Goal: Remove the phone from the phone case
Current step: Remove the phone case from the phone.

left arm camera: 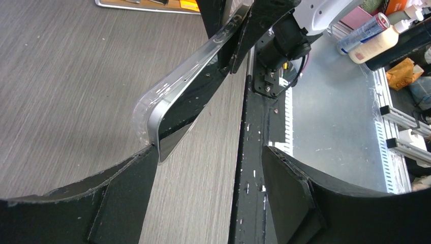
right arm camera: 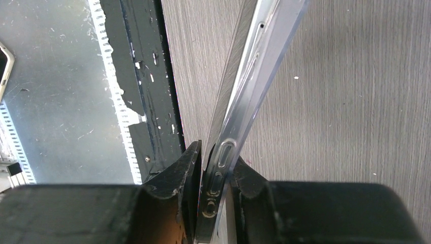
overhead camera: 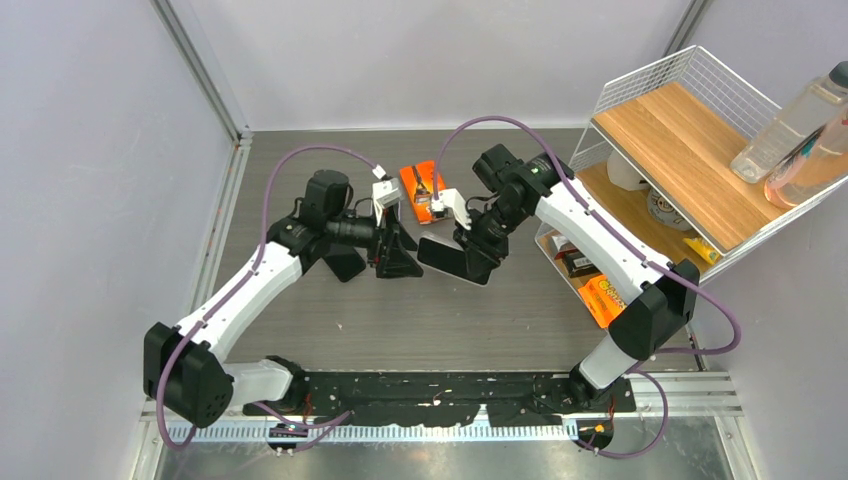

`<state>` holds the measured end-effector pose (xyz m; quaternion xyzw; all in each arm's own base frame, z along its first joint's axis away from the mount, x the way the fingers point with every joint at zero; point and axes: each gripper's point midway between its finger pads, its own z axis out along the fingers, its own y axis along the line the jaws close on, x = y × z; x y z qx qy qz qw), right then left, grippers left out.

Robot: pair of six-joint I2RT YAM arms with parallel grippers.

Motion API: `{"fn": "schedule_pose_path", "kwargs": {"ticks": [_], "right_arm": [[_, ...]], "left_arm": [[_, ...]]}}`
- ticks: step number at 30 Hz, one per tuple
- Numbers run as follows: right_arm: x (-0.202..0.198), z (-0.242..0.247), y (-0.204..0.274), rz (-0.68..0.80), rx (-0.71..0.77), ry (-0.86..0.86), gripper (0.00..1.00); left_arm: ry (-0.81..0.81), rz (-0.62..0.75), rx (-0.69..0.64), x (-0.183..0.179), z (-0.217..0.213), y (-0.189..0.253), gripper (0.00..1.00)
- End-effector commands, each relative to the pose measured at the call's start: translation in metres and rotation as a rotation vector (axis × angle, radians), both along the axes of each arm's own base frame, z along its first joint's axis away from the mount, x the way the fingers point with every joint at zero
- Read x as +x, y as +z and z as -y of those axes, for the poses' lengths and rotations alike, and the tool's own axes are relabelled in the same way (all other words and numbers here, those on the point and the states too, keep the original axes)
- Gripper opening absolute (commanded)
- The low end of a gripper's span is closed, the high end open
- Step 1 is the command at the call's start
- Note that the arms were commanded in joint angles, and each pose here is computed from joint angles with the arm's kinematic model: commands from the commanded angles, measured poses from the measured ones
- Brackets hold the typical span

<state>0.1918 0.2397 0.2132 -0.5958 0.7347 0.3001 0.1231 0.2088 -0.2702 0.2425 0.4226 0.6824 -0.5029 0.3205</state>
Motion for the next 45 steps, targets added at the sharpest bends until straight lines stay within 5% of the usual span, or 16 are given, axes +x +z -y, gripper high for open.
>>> {"fn": "schedule_pose_path", "kwargs": {"ticks": [1,18,29,45], "right_arm": [[-0.048,-0.055,0.076,0.000,0.449,0.288,0.05],[-0.054,-0.055,0.071,-0.025,0.449,0.312,0.05],[-0.049,-0.055,0.052,-0.025,0.395,0.300,0.05],[-0.049,-0.061,0.044,-0.032,0.363,0.307,0.05]], "left_arm": [[0.160,0.232,0.008,0.058,0.005,0.001,0.81],[0.161,0.341,-0.132,0.058,0.012,0.019,0.83],[-0.027,0.257,-0.325,0.018,0.023,0.054,0.84],[-0.231,0.276,-0.374,-0.023,0.025,0.087,0.82]]}}
